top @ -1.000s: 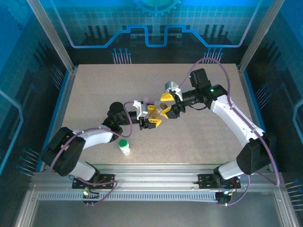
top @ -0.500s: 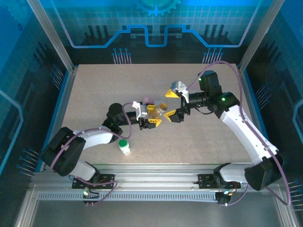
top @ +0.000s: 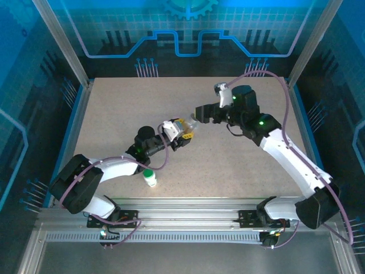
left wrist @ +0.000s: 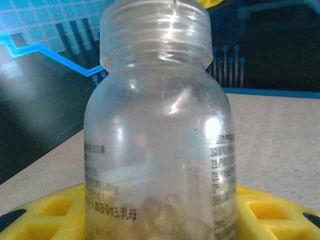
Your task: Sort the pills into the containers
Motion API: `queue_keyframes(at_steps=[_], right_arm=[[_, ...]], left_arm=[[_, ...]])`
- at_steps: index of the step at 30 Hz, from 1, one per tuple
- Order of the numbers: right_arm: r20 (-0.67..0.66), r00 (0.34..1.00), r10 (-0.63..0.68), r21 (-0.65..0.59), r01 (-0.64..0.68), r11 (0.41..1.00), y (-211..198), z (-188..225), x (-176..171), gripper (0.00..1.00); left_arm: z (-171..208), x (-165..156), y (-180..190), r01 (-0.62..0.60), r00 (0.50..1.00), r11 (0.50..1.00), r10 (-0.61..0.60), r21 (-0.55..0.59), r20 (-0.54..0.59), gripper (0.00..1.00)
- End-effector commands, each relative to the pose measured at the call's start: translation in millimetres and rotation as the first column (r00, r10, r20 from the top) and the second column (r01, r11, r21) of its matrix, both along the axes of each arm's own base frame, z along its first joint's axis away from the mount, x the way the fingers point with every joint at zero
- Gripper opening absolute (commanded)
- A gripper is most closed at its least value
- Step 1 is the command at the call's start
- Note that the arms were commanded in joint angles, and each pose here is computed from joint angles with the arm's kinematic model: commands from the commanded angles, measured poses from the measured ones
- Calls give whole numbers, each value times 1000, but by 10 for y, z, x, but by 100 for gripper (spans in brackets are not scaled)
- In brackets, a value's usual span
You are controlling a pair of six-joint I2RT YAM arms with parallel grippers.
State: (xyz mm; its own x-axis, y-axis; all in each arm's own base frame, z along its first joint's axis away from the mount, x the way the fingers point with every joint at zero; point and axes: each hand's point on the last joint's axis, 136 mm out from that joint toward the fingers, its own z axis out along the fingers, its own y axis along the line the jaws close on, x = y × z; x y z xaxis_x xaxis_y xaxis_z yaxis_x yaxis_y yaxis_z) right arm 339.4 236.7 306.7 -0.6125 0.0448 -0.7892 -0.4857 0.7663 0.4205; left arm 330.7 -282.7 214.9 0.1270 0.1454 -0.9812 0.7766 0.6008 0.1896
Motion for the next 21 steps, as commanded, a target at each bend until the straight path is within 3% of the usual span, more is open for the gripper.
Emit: queue_keyframes(at_steps=[1,11,21], right_arm=[[-50,995,-91,59,94,994,105,105,94,84],[-95,995,-29,-10,28,1000,403,-107,49,80],[-145,989,-24,-35,19,999,463,-351,36,68]], left_arm=[[218,145,83,-119,990,993,117,16,84,0],[160,139,42,-124,988,992,120,35,92,0],[172,127,34,-121,988,992,118,24,99,0]])
